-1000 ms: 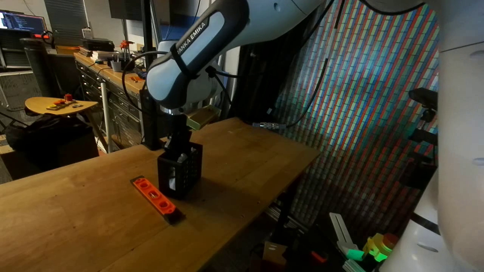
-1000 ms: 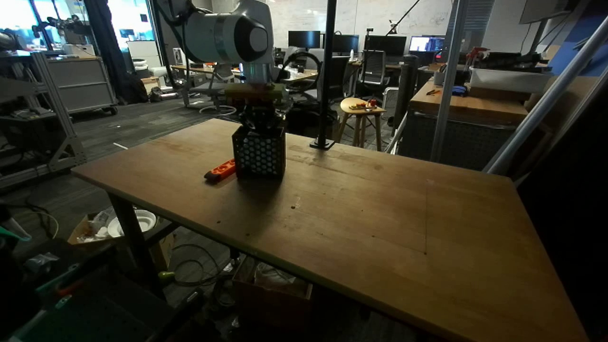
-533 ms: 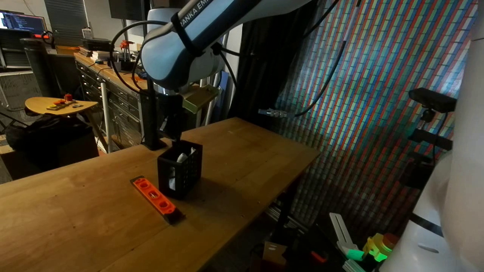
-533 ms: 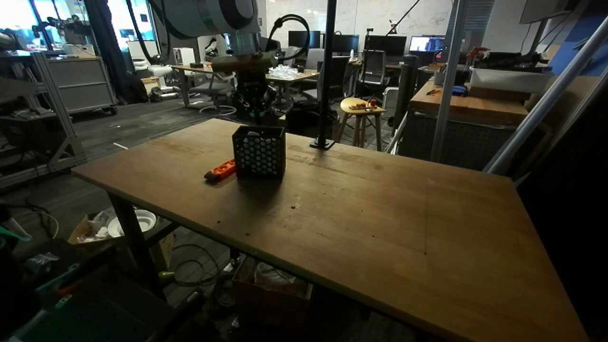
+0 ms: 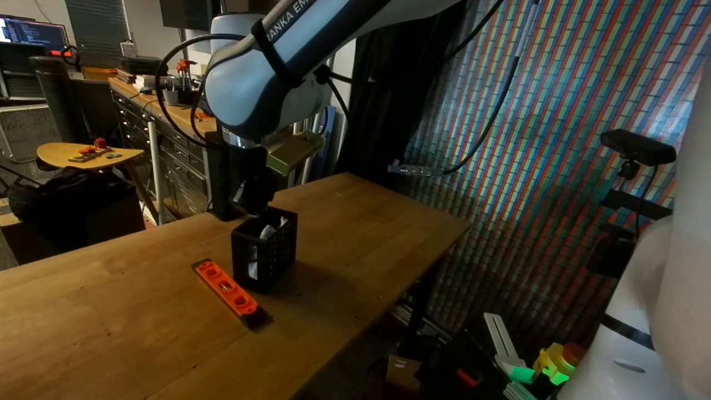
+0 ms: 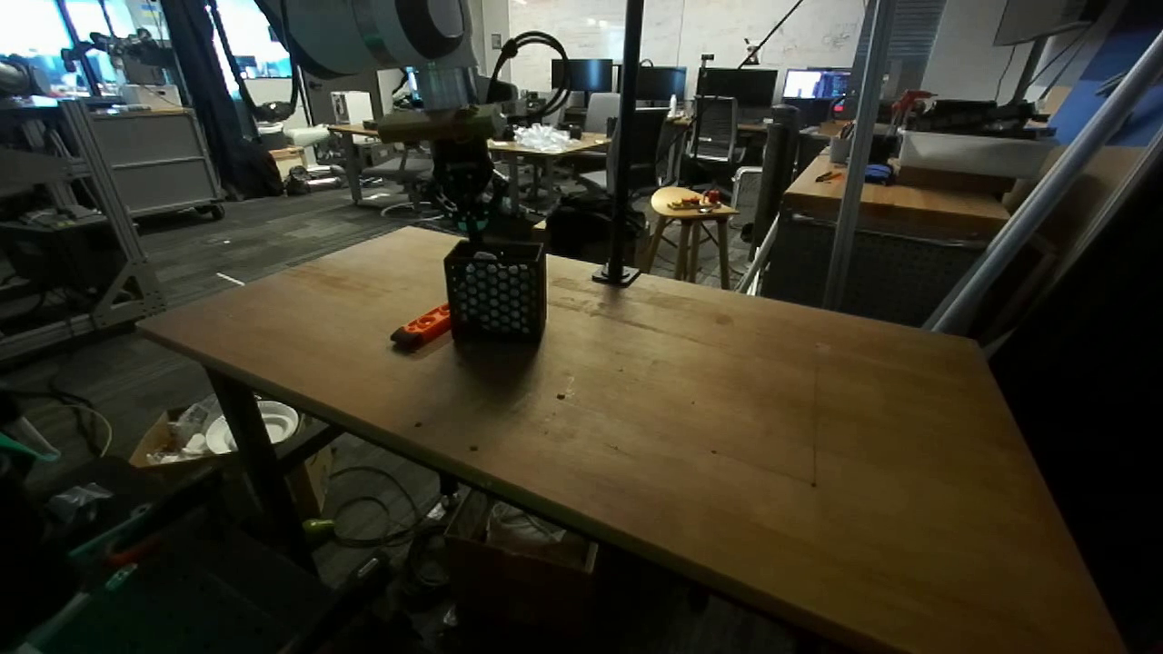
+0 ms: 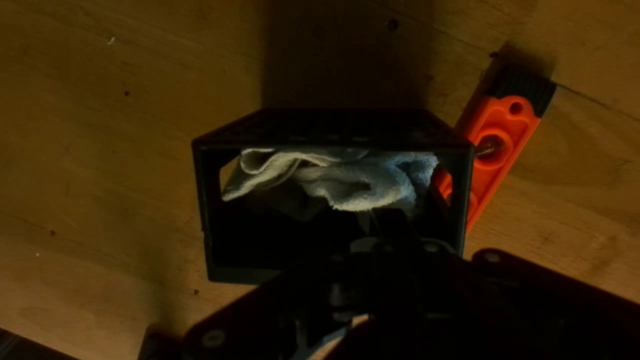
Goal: Put the cloth in the box
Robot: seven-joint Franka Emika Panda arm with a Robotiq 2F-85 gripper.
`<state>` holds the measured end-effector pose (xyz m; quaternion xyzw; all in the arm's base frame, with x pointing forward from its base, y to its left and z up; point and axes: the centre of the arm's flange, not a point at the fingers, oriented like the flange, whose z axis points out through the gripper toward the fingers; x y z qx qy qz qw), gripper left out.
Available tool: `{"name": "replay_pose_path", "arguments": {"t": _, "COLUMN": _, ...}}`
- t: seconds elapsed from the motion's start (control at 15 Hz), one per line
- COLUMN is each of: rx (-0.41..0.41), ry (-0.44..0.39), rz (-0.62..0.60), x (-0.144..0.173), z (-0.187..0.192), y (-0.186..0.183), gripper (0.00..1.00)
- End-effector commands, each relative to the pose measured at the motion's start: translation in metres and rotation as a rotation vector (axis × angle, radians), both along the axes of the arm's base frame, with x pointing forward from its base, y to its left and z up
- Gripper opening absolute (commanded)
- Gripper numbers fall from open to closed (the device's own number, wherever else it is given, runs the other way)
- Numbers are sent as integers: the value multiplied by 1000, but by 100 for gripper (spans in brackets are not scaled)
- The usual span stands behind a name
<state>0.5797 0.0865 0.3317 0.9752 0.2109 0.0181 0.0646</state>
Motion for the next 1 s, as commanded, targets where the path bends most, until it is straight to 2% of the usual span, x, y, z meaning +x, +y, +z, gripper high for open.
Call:
{"name": "replay_pose_path", "arguments": {"t": 0.0, "rx": -19, "ry": -15, "rz": -12, "x": -16, "z": 5, "y": -2, "gripper": 2}}
{"name": "replay_pose_path", "arguments": {"t": 0.53, "rx": -13, "ry": -1, "rz": -13, "x": -10, "z": -6, "y": -14, "gripper": 2}}
{"name": "replay_pose_path", "arguments": {"t": 0.93, "rx": 16, "ry": 12, "rz": -31, "x": 2, "z": -28, "y": -38, "gripper": 2}}
